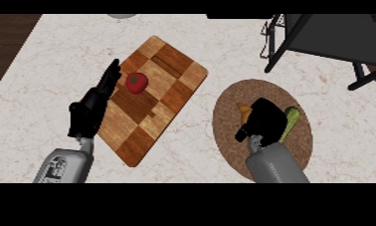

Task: Pick the croissant from the placemat and place it in the tiered shelf

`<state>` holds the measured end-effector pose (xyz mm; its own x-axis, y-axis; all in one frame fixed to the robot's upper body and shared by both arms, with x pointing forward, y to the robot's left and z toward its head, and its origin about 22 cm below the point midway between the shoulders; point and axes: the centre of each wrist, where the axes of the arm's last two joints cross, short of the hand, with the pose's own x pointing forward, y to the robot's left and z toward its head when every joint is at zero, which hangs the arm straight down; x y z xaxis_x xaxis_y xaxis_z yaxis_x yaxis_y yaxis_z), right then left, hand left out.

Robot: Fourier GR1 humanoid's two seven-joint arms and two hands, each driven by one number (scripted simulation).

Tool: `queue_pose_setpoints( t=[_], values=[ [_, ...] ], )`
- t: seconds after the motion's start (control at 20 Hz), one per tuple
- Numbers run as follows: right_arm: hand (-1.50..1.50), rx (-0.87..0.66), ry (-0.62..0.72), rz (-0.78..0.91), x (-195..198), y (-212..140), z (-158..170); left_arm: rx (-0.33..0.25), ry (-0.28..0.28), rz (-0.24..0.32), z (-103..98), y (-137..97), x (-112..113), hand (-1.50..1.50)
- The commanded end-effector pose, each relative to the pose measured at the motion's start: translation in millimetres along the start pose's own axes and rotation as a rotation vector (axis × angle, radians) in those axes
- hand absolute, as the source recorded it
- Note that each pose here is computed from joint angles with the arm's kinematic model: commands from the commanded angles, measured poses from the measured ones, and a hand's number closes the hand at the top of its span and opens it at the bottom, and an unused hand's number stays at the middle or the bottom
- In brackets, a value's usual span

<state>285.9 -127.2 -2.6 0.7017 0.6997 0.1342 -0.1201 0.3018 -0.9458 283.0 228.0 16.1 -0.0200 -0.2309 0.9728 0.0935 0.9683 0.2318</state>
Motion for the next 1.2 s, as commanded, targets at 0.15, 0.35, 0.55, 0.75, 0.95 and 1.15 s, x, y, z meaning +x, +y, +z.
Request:
queue_pose_setpoints(
  t=[0.15,0.35,0.55,0.75,0.95,1.15],
  values=[
    [1.5,0.114,-0.281,-0.044,47.9,-10.2,15.9,-0.032,-0.019,-0.002,0.2,-2.4,-6.7,0.0],
    [1.5,0.134,-0.424,-0.081,61.3,-26.0,17.8,-0.01,-0.009,0.006,-1.0,-9.1,-11.2,0.0],
    [1.5,0.101,-0.466,-0.215,64.4,-36.4,37.0,0.002,-0.016,0.001,-0.7,3.7,-3.6,0.0],
    [1.5,0.023,-0.542,-0.496,67.1,-57.0,60.0,-0.008,0.014,-0.002,1.6,-8.3,-8.7,0.0],
    [1.5,-0.074,-0.583,-0.593,62.2,-85.2,93.6,0.009,0.003,0.008,1.4,-3.5,-4.5,0.0],
    [1.5,-0.177,-0.553,-0.64,59.9,-129.0,108.9,0.022,0.001,0.004,4.5,2.0,-2.9,0.0]
  ],
)
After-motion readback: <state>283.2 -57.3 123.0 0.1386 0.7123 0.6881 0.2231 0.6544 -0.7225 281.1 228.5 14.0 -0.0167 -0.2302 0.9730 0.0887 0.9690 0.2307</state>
